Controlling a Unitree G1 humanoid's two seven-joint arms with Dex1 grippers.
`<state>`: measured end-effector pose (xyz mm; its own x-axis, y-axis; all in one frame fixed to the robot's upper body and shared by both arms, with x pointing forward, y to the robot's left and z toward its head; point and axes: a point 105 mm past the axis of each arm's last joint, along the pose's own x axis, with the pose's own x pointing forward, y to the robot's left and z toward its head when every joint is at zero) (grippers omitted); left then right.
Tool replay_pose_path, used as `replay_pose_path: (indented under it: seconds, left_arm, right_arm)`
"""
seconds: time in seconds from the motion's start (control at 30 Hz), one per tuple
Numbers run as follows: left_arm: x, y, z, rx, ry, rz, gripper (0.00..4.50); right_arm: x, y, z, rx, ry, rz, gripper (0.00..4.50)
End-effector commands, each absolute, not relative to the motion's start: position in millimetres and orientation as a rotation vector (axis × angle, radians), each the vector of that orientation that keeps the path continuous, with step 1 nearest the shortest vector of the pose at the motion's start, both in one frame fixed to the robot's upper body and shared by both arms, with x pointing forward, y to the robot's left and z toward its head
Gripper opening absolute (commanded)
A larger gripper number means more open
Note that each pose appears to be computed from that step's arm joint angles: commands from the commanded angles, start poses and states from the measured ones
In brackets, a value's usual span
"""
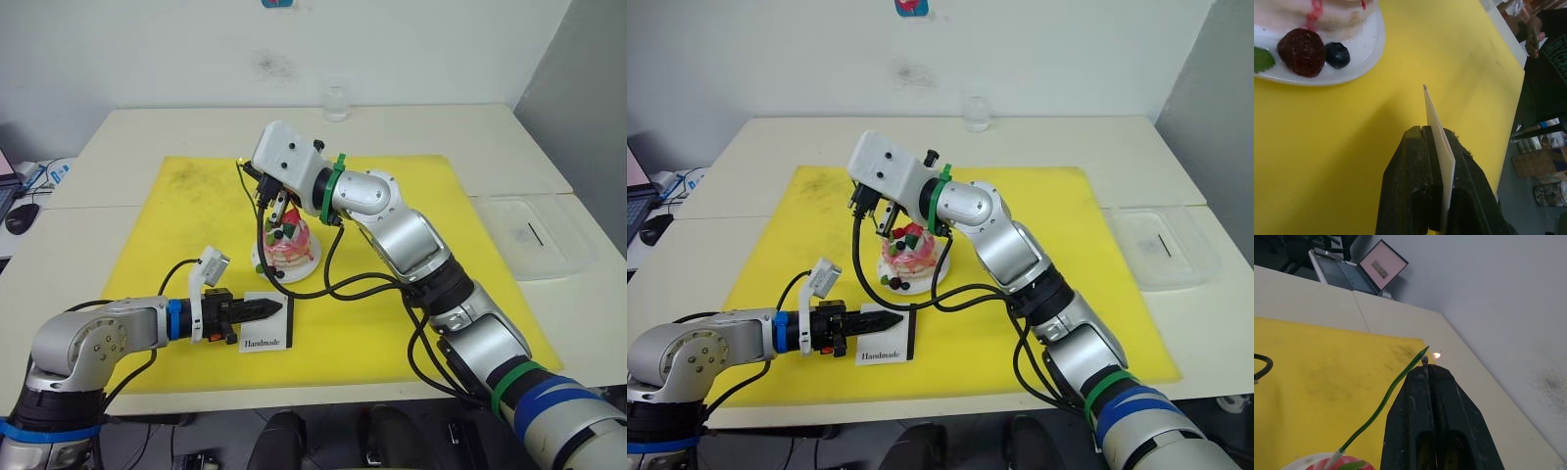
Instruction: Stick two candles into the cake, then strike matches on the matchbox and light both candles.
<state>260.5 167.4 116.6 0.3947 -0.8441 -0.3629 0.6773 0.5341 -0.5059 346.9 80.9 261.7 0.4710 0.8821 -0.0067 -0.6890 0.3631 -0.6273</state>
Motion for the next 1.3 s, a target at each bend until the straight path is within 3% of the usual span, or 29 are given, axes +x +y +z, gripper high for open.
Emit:
replay_pose_path:
  seconds: [0.03, 1.3]
  left_arm:
    - [263.1, 163.6, 125.0, -0.279, 0.597, -0.999, 0.0]
    - [262.3, 162.1, 124.1, -0.287, 0.602, -1.011, 0.0]
  right_arm:
    - [338.0, 81.9, 281.9, -0.615, -0.442, 1.039, 0.03]
    - [338.1, 78.2, 284.0, -0.629, -0.445, 1.042, 0.03]
